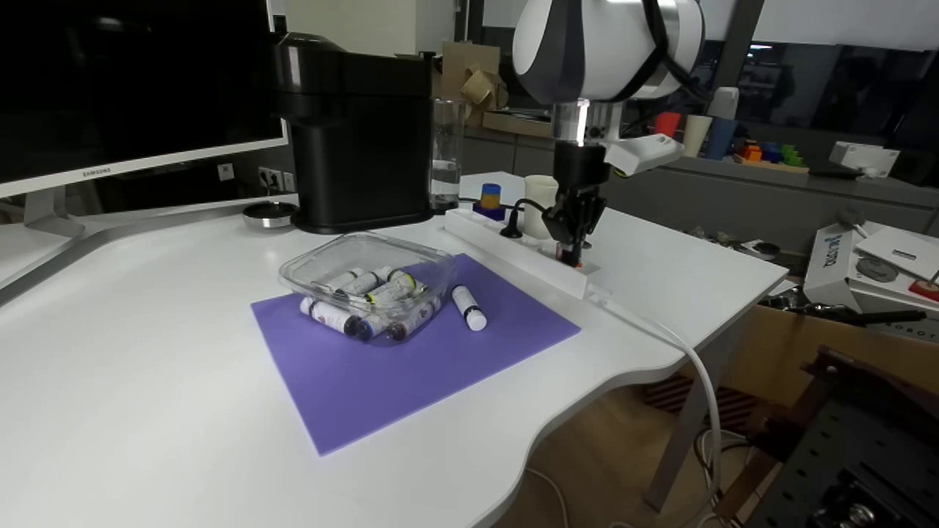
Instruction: Turn off the adapter
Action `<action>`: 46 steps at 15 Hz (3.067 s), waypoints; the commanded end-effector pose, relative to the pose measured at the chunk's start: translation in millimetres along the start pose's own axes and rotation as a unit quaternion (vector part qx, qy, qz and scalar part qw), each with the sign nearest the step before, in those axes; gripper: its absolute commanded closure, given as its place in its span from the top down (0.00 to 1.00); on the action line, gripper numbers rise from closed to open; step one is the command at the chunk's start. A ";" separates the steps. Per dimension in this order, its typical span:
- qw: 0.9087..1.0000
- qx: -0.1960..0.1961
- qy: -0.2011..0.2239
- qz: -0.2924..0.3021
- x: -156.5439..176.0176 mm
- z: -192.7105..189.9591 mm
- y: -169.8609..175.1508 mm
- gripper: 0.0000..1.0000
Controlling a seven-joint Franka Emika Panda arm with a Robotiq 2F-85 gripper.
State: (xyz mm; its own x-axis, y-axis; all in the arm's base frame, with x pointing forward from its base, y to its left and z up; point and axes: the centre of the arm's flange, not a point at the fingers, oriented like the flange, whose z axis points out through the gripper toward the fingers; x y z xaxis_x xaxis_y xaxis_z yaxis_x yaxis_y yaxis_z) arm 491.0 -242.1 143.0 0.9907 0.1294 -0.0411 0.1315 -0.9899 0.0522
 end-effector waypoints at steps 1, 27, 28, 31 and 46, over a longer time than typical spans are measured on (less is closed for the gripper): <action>1.000 0.000 0.007 0.017 -6.0 -10.7 1.5 0.00; 0.994 0.098 -0.039 -0.016 10.1 25.8 53.4 0.00; 0.994 0.095 -0.037 -0.024 8.9 19.0 50.6 0.00; 0.996 0.071 -0.033 -0.050 1.5 -6.3 37.8 0.00; 0.996 0.005 0.005 -0.090 -34.2 -127.7 -28.5 0.98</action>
State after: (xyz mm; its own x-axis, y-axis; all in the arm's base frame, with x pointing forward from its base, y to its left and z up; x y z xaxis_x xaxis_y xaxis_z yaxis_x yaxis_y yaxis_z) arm 470.5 -227.8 243.8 0.9208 0.3867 -0.0509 0.3878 -0.9217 0.0116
